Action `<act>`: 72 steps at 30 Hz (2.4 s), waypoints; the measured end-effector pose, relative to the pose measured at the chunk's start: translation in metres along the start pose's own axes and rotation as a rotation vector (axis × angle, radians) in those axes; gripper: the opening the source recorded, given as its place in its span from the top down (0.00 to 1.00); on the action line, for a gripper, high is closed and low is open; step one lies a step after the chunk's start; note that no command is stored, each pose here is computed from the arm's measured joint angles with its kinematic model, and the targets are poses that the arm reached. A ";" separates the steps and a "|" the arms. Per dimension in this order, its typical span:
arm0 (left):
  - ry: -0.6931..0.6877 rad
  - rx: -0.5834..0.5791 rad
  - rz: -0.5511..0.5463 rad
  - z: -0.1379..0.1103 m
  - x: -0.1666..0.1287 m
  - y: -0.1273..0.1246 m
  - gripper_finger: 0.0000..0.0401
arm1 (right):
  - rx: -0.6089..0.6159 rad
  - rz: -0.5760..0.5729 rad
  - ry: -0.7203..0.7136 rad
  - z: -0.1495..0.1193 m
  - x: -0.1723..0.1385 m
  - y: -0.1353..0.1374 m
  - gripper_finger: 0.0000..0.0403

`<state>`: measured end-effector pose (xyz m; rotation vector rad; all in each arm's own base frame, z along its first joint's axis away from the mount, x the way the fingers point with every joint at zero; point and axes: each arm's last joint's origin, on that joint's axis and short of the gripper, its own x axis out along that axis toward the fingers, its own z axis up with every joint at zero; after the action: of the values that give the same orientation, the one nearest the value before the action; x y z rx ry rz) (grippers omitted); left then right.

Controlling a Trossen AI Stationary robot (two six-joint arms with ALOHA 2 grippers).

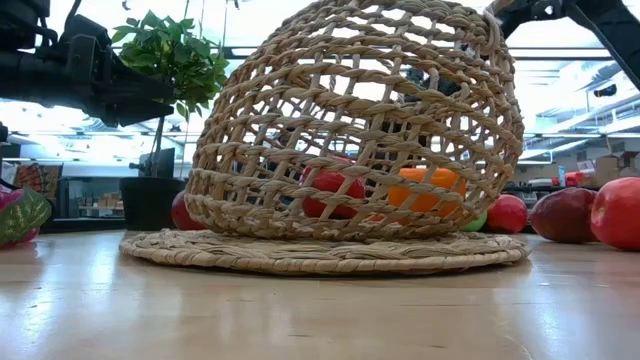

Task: Build produce basket
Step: Put the red mango into the brown basket

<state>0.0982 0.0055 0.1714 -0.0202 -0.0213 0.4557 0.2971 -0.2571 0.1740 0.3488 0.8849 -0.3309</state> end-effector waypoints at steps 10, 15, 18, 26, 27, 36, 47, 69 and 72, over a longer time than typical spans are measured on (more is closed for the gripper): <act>0.000 0.000 0.000 0.000 0.000 0.000 0.01 | 0.042 -0.042 0.056 0.021 -0.057 0.003 0.28; 0.000 0.000 0.000 0.000 0.000 0.000 0.01 | 0.079 -0.048 0.050 0.024 -0.094 0.014 0.28; 0.000 0.000 0.000 0.000 0.000 0.000 0.01 | 0.115 -0.049 0.054 0.021 -0.116 0.022 0.28; 0.000 0.000 0.000 0.000 0.000 0.000 0.01 | 0.175 -0.037 -0.045 0.014 -0.187 0.056 0.28; 0.000 0.000 -0.001 0.000 0.000 0.000 0.01 | 0.180 -0.024 -0.069 0.013 -0.197 0.061 0.28; 0.000 -0.001 -0.001 0.000 0.000 0.000 0.01 | 0.131 0.212 -0.216 0.000 -0.254 0.119 0.28; 0.000 0.000 0.000 0.000 0.000 0.000 0.01 | -0.117 0.392 -0.301 -0.009 -0.274 0.183 0.28; 0.000 0.000 0.000 0.000 0.000 0.000 0.01 | -1.152 0.181 -0.443 -0.002 -0.242 0.230 0.26; 0.000 0.000 0.000 0.000 0.000 0.000 0.01 | -1.244 0.109 -0.408 0.001 -0.229 0.233 0.26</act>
<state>0.0983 0.0054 0.1714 -0.0206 -0.0214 0.4553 0.2600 -0.0180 0.3935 -0.7982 0.5271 0.2761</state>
